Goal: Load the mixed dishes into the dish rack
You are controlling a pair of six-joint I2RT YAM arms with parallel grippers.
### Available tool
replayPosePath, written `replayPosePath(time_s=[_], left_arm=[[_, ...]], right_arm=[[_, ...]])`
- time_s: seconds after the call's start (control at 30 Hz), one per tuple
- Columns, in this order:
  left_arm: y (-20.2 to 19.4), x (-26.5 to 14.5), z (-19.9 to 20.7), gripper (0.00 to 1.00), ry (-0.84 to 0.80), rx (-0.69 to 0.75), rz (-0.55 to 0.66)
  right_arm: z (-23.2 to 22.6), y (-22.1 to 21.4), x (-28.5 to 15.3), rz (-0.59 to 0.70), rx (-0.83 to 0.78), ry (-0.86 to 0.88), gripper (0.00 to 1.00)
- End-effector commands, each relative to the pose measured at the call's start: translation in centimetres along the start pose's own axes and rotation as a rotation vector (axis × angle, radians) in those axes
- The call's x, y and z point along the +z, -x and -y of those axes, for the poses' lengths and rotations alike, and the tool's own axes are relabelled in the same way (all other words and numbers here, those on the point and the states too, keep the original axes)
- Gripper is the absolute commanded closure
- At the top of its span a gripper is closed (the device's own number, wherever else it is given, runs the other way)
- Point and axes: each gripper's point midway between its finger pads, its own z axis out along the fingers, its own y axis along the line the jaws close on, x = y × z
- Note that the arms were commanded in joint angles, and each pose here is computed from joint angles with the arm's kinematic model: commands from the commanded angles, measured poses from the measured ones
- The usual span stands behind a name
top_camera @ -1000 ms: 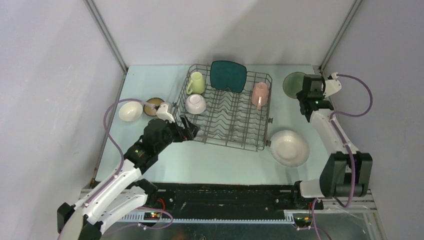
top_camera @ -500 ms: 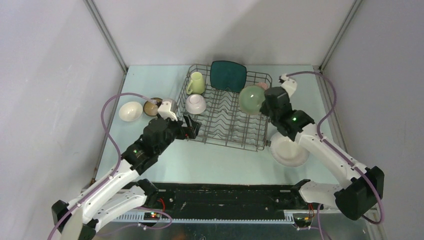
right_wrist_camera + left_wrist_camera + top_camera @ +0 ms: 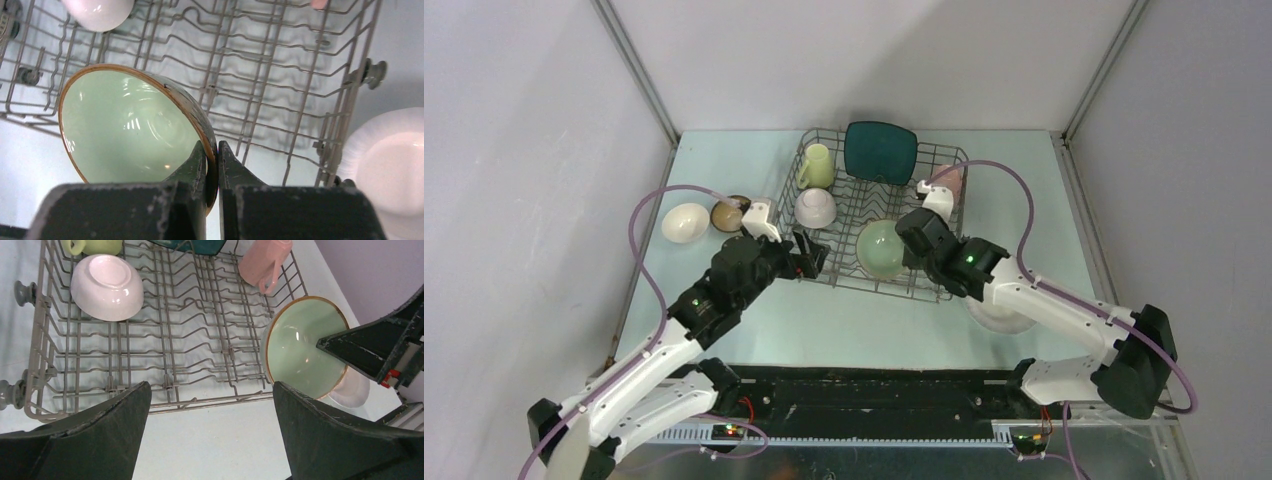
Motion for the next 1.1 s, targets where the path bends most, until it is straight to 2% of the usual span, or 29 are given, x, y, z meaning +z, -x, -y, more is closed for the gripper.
replayPosePath(time_s=[0.0,0.3,0.47,0.8,0.87,0.93,0.97,1.07], left_arm=[[1.0,0.5,1.8,0.02,-0.058,-0.010,0.005],[-0.3,1.8,1.7,0.01,-0.047,0.014,-0.058],[-0.6,2.8,2.3,0.04,-0.062,0.010,-0.085],[-0.9,4.3,4.5,0.08,-0.144,-0.014,-0.129],[-0.8,4.5,4.6,0.14,-0.143,-0.016,-0.133],[-1.1,4.7,4.5,0.26,-0.131,-0.015,-0.150],[-1.2,4.9,4.3,0.35,-0.121,-0.014,-0.157],[-1.6,5.2,4.3,0.43,-0.119,-0.017,-0.169]], right_arm=[[-2.7,2.3,-0.8,0.082,0.067,0.080,1.00],[-4.1,2.5,-1.4,0.070,0.093,0.159,1.00],[-5.6,2.9,-1.9,0.063,0.118,0.237,1.00],[-6.2,3.1,-2.0,0.079,0.123,0.249,1.00],[-6.4,3.2,-2.1,0.082,0.124,0.254,1.00],[-6.5,3.3,-2.2,0.088,0.124,0.261,1.00],[-6.7,3.2,-2.3,0.090,0.116,0.266,1.00],[-7.5,3.6,-2.7,0.115,0.089,0.295,1.00]])
